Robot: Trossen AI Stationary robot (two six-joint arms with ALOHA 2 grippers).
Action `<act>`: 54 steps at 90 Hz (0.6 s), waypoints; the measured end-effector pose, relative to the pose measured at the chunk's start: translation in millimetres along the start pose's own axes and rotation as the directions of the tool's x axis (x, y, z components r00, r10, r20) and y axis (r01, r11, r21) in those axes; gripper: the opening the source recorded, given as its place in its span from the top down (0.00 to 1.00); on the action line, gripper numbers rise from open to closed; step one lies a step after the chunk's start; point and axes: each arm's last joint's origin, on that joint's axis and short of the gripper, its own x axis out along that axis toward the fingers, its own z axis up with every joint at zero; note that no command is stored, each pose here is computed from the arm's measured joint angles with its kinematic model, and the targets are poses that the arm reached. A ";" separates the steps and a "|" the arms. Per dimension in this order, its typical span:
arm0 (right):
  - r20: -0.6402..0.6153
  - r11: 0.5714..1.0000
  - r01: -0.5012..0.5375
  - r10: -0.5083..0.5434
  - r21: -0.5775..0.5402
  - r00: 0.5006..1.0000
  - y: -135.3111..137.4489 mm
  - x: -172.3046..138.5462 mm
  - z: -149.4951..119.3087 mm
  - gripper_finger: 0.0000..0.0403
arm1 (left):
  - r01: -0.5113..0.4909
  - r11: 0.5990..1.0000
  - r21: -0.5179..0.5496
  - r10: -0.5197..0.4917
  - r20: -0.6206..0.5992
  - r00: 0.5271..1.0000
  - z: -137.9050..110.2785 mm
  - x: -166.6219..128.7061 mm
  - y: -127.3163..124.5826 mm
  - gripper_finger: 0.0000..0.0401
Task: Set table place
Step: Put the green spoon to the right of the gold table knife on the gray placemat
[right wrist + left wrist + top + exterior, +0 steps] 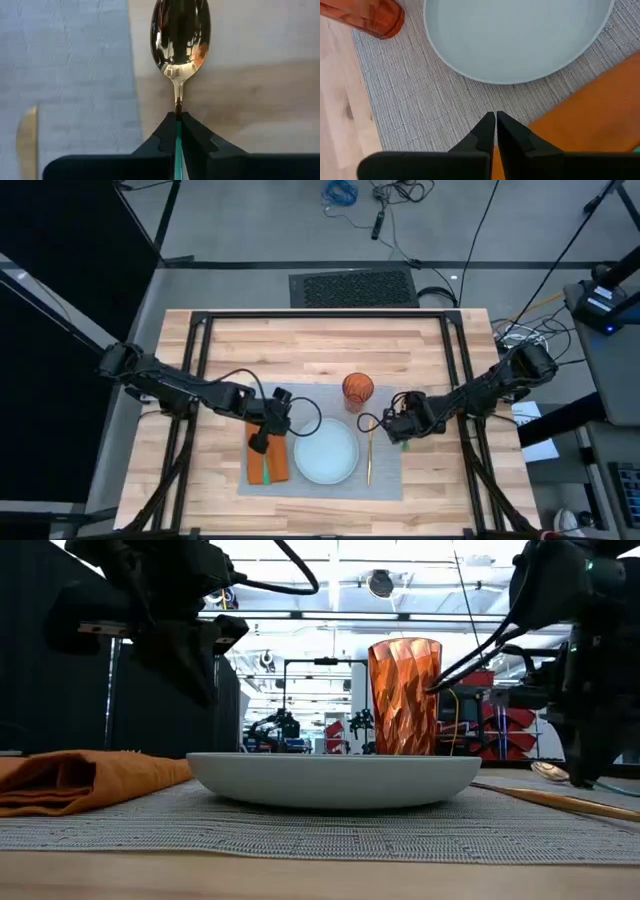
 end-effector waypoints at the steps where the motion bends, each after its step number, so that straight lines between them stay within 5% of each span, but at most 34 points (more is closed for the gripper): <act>1: -0.002 1.000 -0.004 0.004 -0.002 1.000 0.6 -0.9 -0.8 1.00 | 0.000 1.000 0.000 0.000 0.001 1.000 0.0 0.0 0.0 0.99; 54: 0.020 0.989 -0.149 0.149 -0.021 0.989 16.7 -27.2 -21.5 1.00 | -0.005 1.000 -0.001 0.005 0.014 1.000 1.3 0.0 0.5 0.99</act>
